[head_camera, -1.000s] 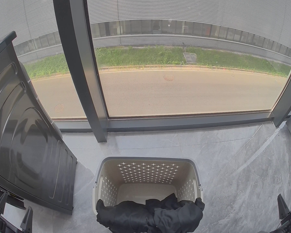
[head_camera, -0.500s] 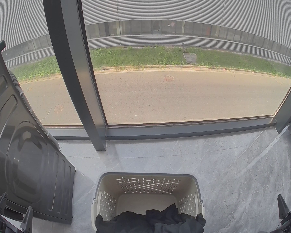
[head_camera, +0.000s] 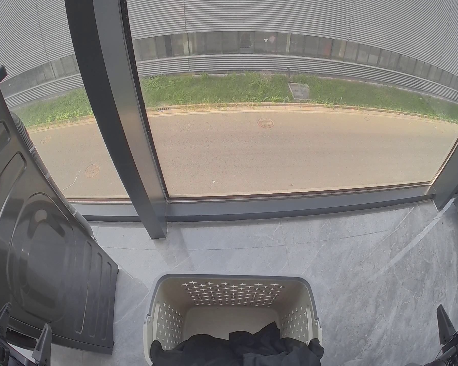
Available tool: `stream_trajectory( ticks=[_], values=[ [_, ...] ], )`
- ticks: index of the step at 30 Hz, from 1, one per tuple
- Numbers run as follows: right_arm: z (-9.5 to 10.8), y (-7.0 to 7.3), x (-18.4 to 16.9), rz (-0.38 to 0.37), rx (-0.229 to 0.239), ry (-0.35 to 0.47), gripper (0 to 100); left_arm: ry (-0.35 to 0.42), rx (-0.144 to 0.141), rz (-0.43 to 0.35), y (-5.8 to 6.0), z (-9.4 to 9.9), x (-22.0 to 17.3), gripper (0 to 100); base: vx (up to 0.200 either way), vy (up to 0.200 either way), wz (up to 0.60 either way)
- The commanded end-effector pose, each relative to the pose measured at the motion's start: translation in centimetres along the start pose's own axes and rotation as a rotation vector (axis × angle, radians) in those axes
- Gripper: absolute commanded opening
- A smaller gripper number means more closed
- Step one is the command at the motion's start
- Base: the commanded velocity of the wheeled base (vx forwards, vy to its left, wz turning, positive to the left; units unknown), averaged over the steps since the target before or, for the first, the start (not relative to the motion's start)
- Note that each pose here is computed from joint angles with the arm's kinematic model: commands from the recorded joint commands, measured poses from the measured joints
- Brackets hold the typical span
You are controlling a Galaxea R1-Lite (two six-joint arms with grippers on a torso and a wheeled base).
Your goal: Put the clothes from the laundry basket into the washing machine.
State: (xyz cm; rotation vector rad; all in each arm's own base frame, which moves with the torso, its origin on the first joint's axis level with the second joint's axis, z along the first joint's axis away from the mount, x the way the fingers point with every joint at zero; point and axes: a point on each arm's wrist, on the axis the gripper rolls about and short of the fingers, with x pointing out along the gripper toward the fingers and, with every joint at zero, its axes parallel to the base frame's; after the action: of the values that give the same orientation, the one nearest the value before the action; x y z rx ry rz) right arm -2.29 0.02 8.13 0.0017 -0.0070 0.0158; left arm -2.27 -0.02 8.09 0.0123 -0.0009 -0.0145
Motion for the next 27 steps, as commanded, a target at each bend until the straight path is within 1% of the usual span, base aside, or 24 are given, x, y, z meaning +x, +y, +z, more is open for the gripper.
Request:
stream_trajectory(
  ticks=[1, 18, 27],
  values=[
    [-0.52, 0.00, 0.00, 0.000, 0.000, 0.001, 100, -0.002, 0.000, 0.001, -0.01, -0.49, -0.02, 100, 0.000, 0.000, 0.00],
    [-0.52, 0.00, 0.00, 0.001, 0.000, 0.001, 100, -0.002, 0.001, 0.001, -0.01, -0.49, -0.02, 100, 0.000, 0.000, 0.00],
    [-0.52, 0.00, 0.00, 0.001, 0.001, 0.001, 100, -0.002, 0.000, 0.001, -0.01, -0.49, -0.02, 100, -0.200, 0.000, 0.00]
  ],
)
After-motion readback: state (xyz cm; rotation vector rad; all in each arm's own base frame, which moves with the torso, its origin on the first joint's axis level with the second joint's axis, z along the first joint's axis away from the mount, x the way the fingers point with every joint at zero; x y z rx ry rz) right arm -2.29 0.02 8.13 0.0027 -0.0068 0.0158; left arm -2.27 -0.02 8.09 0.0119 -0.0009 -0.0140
